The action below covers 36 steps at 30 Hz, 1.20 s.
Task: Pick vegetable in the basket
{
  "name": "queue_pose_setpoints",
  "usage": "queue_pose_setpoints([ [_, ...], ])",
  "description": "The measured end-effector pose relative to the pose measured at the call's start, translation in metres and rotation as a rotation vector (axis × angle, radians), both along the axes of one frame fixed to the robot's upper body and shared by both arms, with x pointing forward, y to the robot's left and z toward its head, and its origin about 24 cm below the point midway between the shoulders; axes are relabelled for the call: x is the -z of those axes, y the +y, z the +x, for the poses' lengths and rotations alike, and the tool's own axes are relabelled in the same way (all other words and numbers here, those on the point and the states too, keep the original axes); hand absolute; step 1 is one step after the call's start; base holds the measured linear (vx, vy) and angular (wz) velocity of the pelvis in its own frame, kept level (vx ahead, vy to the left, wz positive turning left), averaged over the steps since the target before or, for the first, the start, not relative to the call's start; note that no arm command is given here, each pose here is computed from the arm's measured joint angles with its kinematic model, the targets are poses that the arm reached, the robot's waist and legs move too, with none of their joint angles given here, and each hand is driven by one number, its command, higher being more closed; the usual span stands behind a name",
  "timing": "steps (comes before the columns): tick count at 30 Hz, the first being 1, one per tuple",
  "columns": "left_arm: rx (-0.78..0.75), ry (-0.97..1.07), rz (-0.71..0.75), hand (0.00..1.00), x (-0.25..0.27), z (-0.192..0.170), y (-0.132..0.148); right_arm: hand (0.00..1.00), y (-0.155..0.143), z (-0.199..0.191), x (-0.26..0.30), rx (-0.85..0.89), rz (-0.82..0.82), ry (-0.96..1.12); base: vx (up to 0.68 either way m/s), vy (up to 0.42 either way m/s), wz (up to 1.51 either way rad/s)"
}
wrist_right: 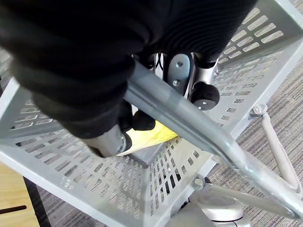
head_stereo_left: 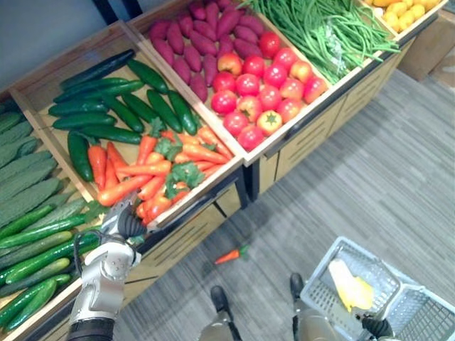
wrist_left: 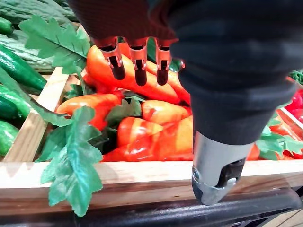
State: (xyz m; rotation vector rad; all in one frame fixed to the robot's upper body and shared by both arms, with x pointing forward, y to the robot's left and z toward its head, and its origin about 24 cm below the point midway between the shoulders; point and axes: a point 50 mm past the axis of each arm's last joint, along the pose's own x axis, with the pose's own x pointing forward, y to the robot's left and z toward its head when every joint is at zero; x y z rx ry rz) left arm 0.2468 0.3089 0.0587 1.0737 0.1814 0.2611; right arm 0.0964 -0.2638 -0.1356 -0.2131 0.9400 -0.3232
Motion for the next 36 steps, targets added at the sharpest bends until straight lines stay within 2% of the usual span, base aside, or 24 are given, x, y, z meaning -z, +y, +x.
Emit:
queue_pose_setpoints([
  [10, 0.046, -0.061, 0.012, 0.00, -0.013, 0.009, -0.011, 1.00, 0.003, 0.003, -0.001, -0.028, -0.002, -0.017, 0.01, -0.007, 0.00],
  [13, 0.069, -0.063, -0.023, 0.00, -0.011, 0.010, -0.017, 1.00, 0.003, 0.007, -0.001, -0.031, -0.001, -0.025, 0.04, -0.019, -0.02],
  [21, 0.062, -0.035, -0.030, 0.00, -0.004, 0.009, -0.015, 1.00, 0.003, 0.008, -0.002, -0.051, -0.007, -0.022, 0.01, -0.003, 0.00],
  [22, 0.052, -0.018, -0.033, 1.00, 0.000, 0.008, -0.013, 1.00, 0.003, 0.008, -0.002, -0.053, -0.008, -0.022, 0.00, 0.000, 0.00],
  [36, -0.013, -0.069, -0.031, 1.00, -0.009, 0.013, 0.000, 1.00, 0.003, 0.018, -0.005, -0.079, -0.017, -0.039, 0.00, 0.000, 0.00],
])
